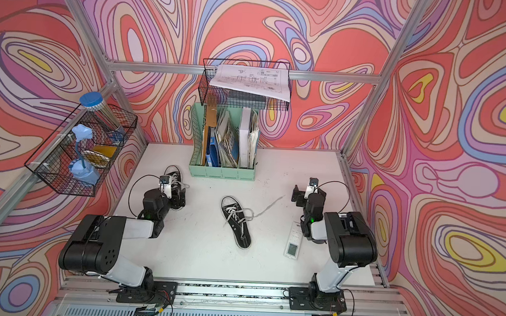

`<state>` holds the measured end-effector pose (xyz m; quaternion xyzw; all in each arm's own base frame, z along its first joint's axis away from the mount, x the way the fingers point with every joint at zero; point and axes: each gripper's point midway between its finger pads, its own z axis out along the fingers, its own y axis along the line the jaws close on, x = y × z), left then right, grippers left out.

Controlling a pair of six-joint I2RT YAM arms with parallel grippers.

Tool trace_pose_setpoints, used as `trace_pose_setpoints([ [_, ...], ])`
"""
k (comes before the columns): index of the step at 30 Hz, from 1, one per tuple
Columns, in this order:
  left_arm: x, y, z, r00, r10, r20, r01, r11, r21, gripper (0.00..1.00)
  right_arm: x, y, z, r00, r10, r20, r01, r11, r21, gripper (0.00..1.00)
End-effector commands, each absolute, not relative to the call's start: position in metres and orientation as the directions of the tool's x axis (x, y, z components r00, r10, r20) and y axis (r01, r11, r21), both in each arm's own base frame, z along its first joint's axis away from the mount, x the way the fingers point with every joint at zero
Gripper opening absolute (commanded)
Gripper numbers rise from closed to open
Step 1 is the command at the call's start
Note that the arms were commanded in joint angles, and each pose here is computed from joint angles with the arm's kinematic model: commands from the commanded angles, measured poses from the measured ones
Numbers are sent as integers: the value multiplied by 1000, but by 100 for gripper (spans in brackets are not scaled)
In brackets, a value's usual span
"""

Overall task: Tie the shoes
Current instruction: Adjust the shoe at the center of the board.

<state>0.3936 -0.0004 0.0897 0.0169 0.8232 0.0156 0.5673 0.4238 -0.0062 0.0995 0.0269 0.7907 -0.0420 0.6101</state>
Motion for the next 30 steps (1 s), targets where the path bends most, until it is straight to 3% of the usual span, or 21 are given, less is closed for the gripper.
trace_pose_setpoints([
  [1, 392, 0, 89, -356, 47, -933, 14, 999, 45, 99, 425, -6, 100, -251, 0, -968, 91, 996, -23, 98],
  [23, 392, 0, 88, -359, 52, -932, 20, 999, 48, 99, 425, -6, 100, -253, 0, -968, 91, 996, -24, 98],
  [30, 389, 20, 98, -347, 5, -938, -105, 993, 44, 99, 427, -16, 104, -256, 27, -966, 125, 992, -5, 98],
])
